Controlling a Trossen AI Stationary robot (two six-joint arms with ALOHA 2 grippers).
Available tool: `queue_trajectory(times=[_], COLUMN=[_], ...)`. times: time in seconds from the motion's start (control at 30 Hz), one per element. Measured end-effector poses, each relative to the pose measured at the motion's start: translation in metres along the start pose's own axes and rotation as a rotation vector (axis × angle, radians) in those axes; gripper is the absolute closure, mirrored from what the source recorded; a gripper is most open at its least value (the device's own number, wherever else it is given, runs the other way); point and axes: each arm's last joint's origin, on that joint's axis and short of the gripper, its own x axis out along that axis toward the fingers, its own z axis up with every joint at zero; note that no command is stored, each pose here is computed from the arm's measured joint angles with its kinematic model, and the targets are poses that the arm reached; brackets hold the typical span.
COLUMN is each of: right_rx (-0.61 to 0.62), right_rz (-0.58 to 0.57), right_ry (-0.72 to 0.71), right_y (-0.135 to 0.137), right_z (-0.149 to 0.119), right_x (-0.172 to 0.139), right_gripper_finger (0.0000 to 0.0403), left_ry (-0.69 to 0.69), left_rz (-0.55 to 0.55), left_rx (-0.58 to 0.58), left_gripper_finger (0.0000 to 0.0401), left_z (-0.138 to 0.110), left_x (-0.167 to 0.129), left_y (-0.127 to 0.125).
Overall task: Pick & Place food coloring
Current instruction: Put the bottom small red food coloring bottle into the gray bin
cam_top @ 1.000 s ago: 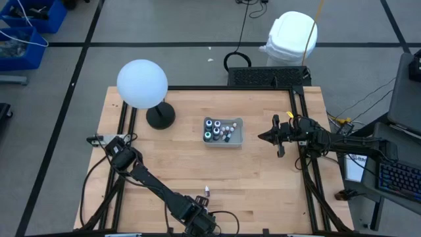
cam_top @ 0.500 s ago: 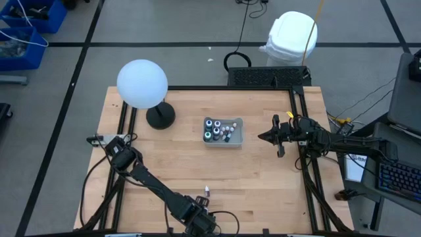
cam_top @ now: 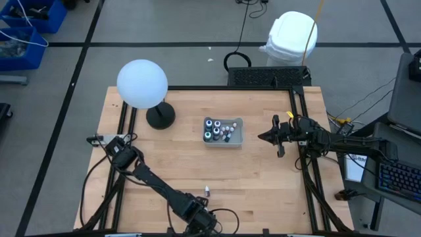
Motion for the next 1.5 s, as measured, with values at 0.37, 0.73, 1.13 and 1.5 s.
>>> queue_trajectory(times=[0.37,0.73,1.13,1.5], right_rx=[0.003,0.001,0.001,0.0], right_rz=[-0.002,-0.002,-0.002,-0.002], right_ry=[0.025,0.025,0.025,0.025], right_y=[0.0,0.0,0.0,0.0], right_z=[-0.002,-0.003,-0.003,-0.003], right_x=[0.0,0.0,0.0,0.0], right_gripper_finger=[0.0403,0.0403,0.0403,0.0403], left_ry=[0.002,0.059,0.058,0.028], left_rz=[0.008,0.03,0.023,0.01], left_rx=[-0.078,-0.105,-0.108,-0.095], left_gripper_finger=[0.0215,0.0215,0.0215,0.0223], left_z=[0.001,-0.003,-0.003,-0.001], left_x=[-0.006,-0.01,-0.01,-0.01], left_y=[0.004,0.008,0.007,0.005])
